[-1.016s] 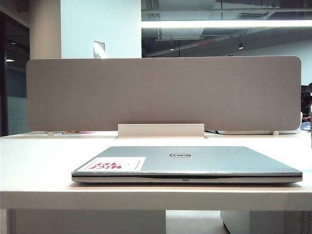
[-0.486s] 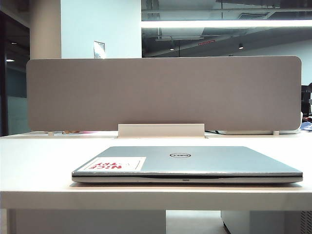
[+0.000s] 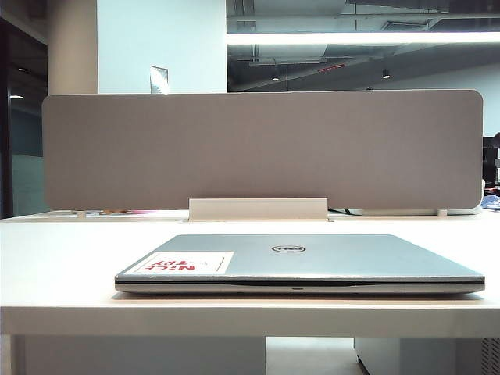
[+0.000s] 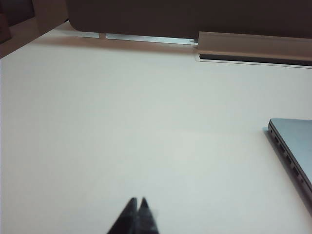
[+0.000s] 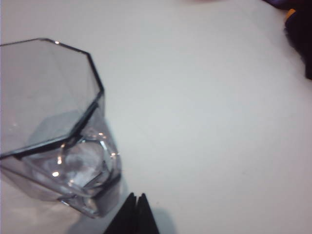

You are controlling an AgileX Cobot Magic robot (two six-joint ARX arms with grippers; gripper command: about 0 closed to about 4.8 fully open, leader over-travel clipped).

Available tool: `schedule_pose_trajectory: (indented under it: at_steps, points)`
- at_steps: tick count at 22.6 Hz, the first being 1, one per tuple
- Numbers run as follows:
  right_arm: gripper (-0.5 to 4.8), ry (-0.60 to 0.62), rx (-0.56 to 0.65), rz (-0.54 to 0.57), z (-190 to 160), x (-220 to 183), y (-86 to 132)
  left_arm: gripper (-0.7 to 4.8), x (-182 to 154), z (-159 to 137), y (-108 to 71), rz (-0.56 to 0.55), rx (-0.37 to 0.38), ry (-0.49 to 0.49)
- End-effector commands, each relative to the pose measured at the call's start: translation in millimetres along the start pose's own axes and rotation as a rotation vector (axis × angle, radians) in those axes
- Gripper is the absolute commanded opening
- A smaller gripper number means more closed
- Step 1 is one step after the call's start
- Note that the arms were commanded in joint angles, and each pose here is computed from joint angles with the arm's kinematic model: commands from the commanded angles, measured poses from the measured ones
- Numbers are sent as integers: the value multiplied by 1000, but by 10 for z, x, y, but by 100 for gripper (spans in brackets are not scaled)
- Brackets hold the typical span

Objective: Pick up the water cup and place it on the side of the laptop away from you.

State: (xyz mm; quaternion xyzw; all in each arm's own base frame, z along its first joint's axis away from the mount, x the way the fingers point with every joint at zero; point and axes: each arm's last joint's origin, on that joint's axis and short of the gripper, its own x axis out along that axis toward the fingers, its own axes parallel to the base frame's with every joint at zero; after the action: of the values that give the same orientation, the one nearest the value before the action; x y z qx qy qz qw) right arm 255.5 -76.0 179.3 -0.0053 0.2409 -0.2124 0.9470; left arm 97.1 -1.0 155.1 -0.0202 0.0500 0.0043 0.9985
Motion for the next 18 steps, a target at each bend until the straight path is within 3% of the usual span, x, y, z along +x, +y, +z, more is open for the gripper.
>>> schedule_pose_trajectory:
  at_steps: [1,9,12,14,16,18]
  points:
    - [-6,-15,-13,-23,33,8,-73,-5,-2,15,-3,-8,-3,-7]
    - [-2,136,-33,-26,-61,-130,-113,-5,-2,14,-3,-7,-3,-7]
    - [64,133,-10,-9,-104,-152,-108,-5,-2,15,-2,-4,-2,-7]
    - [70,123,5,31,-167,-153,-87,-5,-2,15,-2,-4,-3,-8]
    - [160,70,12,76,-230,-158,-62,-5,-2,15,-2,-4,-2,-8]
    - [167,44,15,81,-248,-151,-59,-5,-2,16,-2,-4,-2,-8]
